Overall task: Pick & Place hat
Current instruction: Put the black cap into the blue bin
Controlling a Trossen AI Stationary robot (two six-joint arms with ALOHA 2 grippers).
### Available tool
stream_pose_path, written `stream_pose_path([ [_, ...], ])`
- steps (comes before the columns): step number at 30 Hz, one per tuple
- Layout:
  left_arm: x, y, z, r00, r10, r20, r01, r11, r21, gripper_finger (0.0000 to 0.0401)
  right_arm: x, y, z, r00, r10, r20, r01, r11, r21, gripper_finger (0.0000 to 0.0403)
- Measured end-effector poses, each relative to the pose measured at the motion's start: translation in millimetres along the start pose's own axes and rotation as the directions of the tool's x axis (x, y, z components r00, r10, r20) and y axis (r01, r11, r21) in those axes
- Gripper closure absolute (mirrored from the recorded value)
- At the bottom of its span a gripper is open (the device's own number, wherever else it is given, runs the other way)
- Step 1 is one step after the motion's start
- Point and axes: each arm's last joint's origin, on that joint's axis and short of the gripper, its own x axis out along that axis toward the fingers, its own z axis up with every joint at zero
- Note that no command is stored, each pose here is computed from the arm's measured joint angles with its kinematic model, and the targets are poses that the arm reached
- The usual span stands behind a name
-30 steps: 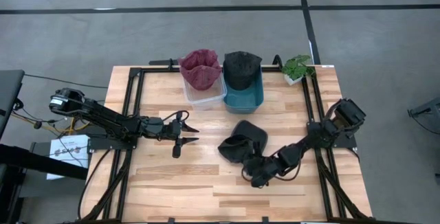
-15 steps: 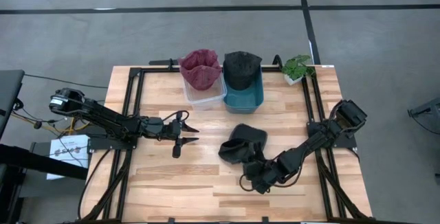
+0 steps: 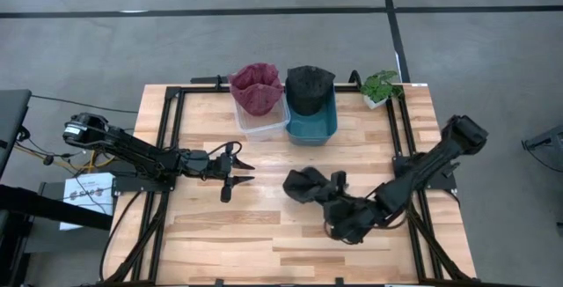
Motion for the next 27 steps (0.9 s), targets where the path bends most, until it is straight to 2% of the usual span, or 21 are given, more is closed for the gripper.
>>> stream_pose_path([
  [13, 0.0, 0.0, 0.4, 1.000, 0.000, 0.003, 0.000, 1.000, -0.001, 0.0266, -43.4, -37.5, 6.3, 0.992, -0.041, 0.120, 0.037, 0.999, 0.038, 0.0402],
  [27, 0.0, -0.1, 0.5, 1.000, 0.000, 0.005, 0.000, 1.000, -0.001, 0.0266, -56.7, -55.6, 6.7, 0.983, -0.100, 0.157, 0.099, 0.995, 0.014, 0.0402],
])
